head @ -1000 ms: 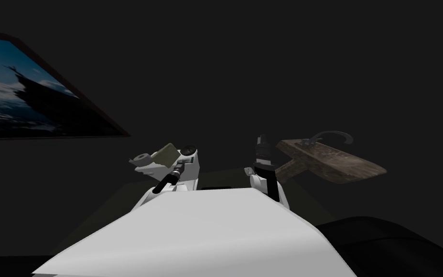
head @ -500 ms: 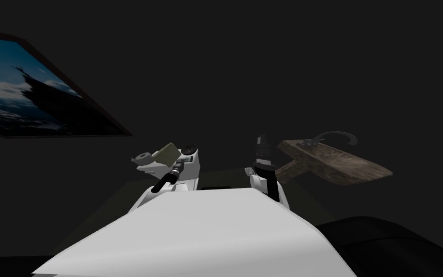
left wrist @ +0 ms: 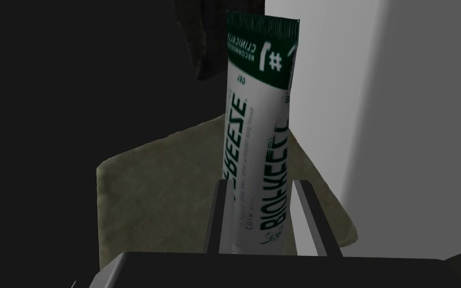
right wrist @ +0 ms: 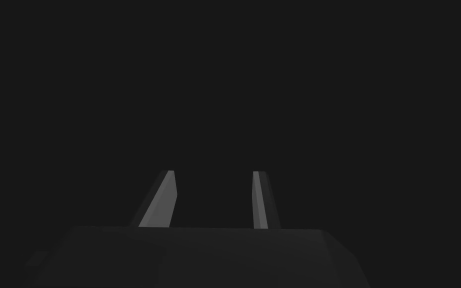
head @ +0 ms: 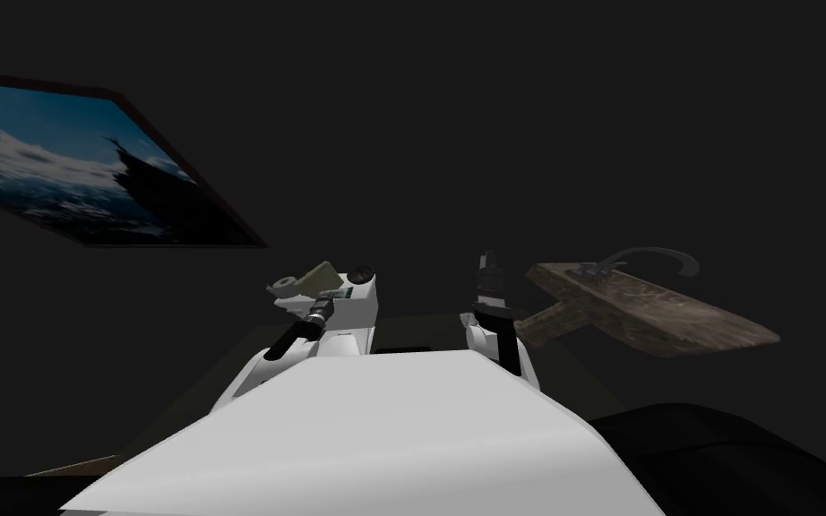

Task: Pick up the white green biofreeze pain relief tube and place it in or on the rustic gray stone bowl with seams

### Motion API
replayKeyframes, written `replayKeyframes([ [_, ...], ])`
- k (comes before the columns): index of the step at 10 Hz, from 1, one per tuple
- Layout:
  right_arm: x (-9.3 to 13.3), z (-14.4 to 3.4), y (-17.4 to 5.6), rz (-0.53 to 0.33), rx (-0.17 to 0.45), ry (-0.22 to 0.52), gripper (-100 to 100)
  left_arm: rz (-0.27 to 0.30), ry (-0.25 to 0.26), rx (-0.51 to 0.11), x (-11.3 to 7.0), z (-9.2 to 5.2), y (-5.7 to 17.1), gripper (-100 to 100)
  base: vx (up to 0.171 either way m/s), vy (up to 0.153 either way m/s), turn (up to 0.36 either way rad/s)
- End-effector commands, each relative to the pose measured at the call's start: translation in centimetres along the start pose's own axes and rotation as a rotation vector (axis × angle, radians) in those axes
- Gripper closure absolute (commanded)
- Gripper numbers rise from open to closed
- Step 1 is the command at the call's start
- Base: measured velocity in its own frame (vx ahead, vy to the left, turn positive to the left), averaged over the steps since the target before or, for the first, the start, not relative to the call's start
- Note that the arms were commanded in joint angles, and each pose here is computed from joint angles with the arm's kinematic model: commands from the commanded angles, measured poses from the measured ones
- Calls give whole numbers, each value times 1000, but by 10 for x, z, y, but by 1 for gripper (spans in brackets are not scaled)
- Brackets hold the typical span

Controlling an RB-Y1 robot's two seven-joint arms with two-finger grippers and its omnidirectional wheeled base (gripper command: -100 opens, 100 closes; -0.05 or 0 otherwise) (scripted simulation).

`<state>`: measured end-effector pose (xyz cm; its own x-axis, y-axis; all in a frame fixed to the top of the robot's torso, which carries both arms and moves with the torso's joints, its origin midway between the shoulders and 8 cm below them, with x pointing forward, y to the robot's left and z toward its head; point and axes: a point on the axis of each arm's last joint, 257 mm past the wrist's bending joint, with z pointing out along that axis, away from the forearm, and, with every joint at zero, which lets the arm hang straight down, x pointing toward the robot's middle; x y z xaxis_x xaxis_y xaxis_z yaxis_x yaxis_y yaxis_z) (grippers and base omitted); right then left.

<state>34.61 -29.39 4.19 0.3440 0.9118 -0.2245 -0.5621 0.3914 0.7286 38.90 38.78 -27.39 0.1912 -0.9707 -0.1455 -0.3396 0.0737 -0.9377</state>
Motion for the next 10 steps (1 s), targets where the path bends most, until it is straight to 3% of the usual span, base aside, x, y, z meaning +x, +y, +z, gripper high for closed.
replayKeyframes([
  [1,0,0,0,0,0,0,0,-28,-30,4,-16,-3,-7,100,-43,28,165],
  [8,0,0,0,0,0,0,0,-137,-151,-29,-85,-29,-29,100,1,-3,76],
  [10,0,0,0,0,0,0,0,-151,-167,-45,-93,-33,-28,100,10,-2,34],
])
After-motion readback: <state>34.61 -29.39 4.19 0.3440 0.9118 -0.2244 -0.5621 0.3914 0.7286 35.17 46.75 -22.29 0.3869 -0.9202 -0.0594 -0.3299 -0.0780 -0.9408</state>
